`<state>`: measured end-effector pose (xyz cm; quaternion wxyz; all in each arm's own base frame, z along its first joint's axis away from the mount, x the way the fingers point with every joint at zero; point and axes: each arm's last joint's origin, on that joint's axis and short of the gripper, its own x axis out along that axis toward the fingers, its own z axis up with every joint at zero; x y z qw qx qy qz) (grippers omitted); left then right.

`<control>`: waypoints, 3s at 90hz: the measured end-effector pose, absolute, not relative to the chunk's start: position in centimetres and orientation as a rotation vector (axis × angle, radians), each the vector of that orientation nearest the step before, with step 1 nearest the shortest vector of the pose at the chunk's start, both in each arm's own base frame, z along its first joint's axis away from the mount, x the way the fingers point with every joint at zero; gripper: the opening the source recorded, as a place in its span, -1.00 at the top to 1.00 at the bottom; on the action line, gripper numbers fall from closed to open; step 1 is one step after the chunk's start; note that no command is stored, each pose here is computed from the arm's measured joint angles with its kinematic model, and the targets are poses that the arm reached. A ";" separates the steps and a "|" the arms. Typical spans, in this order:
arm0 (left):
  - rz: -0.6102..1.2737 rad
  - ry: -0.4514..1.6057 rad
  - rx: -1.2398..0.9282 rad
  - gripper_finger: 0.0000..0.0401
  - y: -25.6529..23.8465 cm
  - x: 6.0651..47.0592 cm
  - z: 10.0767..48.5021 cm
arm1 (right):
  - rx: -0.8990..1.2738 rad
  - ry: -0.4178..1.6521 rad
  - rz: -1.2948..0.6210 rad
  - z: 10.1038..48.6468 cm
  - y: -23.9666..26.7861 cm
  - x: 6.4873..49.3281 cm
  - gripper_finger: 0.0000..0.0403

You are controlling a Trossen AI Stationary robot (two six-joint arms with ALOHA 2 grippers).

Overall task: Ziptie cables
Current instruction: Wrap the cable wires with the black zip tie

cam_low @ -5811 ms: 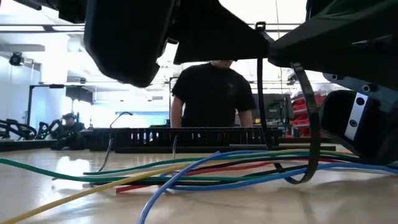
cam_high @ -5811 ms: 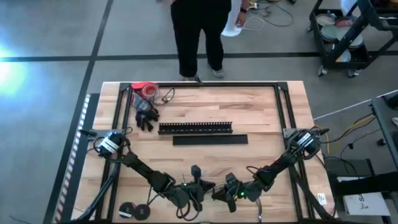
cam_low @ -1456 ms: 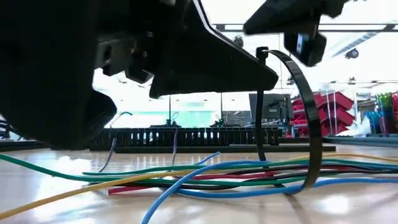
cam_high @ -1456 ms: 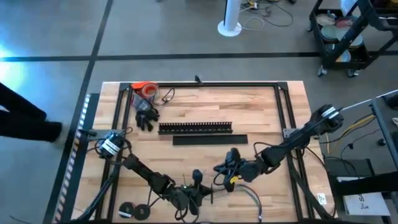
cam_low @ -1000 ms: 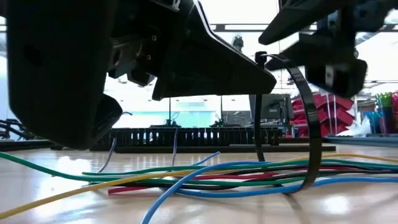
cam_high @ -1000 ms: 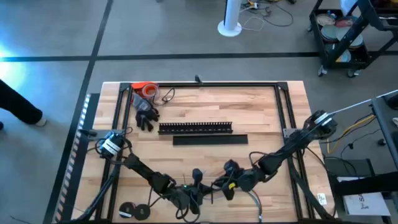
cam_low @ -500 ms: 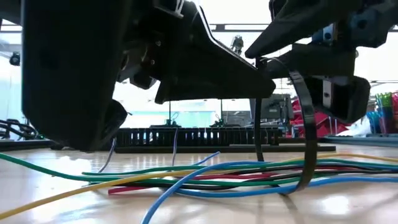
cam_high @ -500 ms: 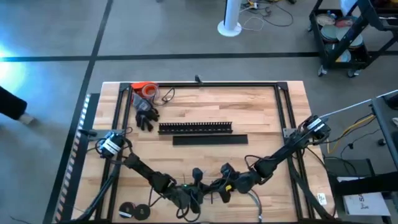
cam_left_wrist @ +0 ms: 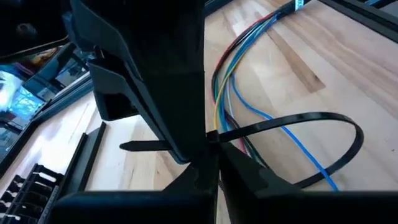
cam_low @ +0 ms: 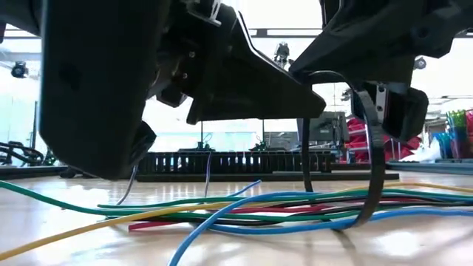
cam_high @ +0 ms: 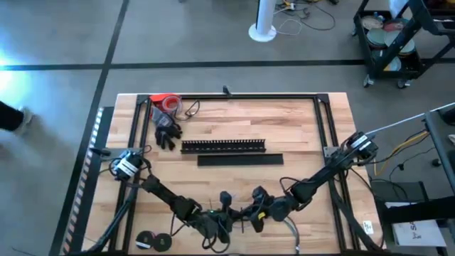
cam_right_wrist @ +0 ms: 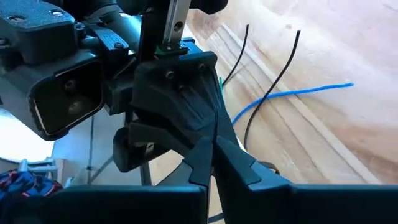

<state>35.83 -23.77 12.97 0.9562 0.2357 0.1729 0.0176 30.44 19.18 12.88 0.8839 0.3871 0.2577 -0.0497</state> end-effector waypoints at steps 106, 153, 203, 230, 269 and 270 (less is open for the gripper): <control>-0.005 0.359 0.489 1.00 -23.9 35.8 12.9 | 0.594 0.484 -0.201 15.8 15.1 31.3 1.00; 0.043 0.380 0.466 1.00 -23.3 36.0 12.7 | 0.688 0.594 -0.222 15.0 18.6 28.3 0.36; 0.048 0.385 0.459 1.00 -23.2 36.0 12.7 | 0.746 0.498 -0.133 11.4 19.7 30.5 0.68; 0.051 0.386 0.458 1.00 -23.1 36.0 12.6 | 0.639 0.462 -0.155 11.4 19.6 30.5 1.00; -0.007 0.377 0.440 1.00 -23.3 36.1 12.7 | 0.291 0.368 -0.279 11.6 18.8 30.6 1.00; -0.008 0.377 0.439 1.00 -23.3 36.1 12.7 | 0.283 0.367 -0.280 11.6 18.8 30.6 1.00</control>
